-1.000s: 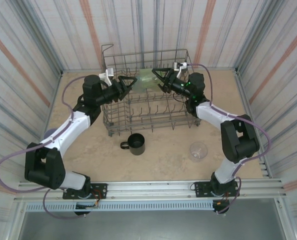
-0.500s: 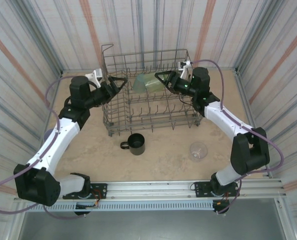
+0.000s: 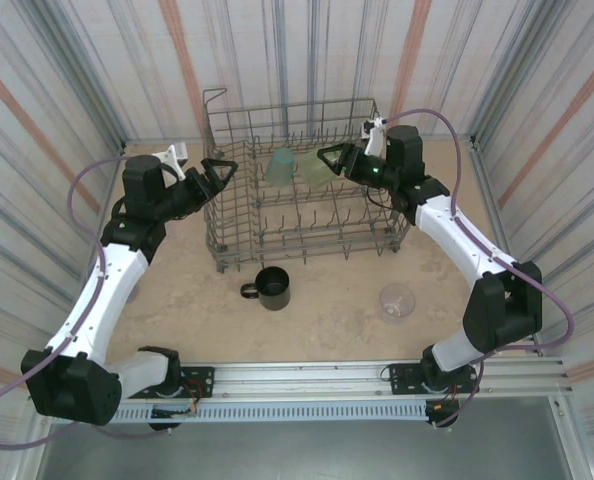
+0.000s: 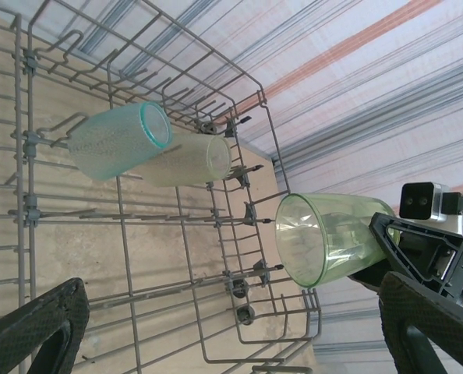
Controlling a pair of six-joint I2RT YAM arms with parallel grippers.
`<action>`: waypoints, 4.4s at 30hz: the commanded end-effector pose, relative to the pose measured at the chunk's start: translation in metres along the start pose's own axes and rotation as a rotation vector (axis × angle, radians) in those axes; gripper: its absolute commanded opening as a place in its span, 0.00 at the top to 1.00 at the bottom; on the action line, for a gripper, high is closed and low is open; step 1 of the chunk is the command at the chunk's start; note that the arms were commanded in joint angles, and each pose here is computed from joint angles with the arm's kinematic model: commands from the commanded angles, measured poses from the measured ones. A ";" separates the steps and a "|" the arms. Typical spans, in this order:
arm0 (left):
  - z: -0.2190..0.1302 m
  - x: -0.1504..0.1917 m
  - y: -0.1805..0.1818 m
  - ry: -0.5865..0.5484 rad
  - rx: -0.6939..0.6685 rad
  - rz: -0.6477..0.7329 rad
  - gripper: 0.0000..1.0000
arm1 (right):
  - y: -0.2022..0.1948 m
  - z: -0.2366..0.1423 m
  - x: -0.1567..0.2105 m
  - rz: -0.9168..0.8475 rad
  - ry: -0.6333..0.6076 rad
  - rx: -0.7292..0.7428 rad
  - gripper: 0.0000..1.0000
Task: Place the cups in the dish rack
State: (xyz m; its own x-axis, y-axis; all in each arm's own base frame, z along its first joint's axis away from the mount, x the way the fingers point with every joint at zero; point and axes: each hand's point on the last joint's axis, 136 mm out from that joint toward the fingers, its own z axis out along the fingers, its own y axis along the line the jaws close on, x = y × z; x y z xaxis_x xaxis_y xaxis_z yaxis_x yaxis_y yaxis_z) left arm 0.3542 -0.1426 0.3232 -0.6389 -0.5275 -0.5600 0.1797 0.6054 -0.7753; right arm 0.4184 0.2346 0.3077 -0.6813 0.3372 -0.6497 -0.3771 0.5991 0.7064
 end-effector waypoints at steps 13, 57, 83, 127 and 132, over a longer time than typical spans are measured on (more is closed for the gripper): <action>-0.019 -0.010 0.004 -0.035 -0.047 0.044 0.01 | -0.023 -0.012 -0.042 -0.201 -0.038 0.246 0.49; -0.010 -0.039 0.047 -0.083 -0.178 0.078 0.01 | -0.169 0.058 -0.094 -0.373 0.015 0.698 0.50; -0.009 -0.043 0.064 -0.081 -0.207 0.071 0.01 | -0.209 0.094 -0.071 -0.333 0.089 0.712 0.52; -0.011 -0.051 0.058 -0.086 -0.190 0.058 0.01 | -0.199 0.115 -0.040 -0.248 0.158 0.633 0.12; -0.014 -0.050 0.057 -0.092 -0.189 0.061 0.01 | -0.183 0.104 -0.048 -0.206 0.113 0.586 0.06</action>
State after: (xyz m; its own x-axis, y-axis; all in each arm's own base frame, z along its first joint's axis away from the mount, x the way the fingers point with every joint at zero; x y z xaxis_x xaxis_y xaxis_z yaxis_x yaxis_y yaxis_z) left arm 0.3896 -0.0745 0.2918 -0.5888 -0.5434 -0.5984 0.0221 0.7292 -0.6839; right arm 0.5956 0.1780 0.1441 -0.7271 0.0529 -0.6845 -0.1137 0.9740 0.1960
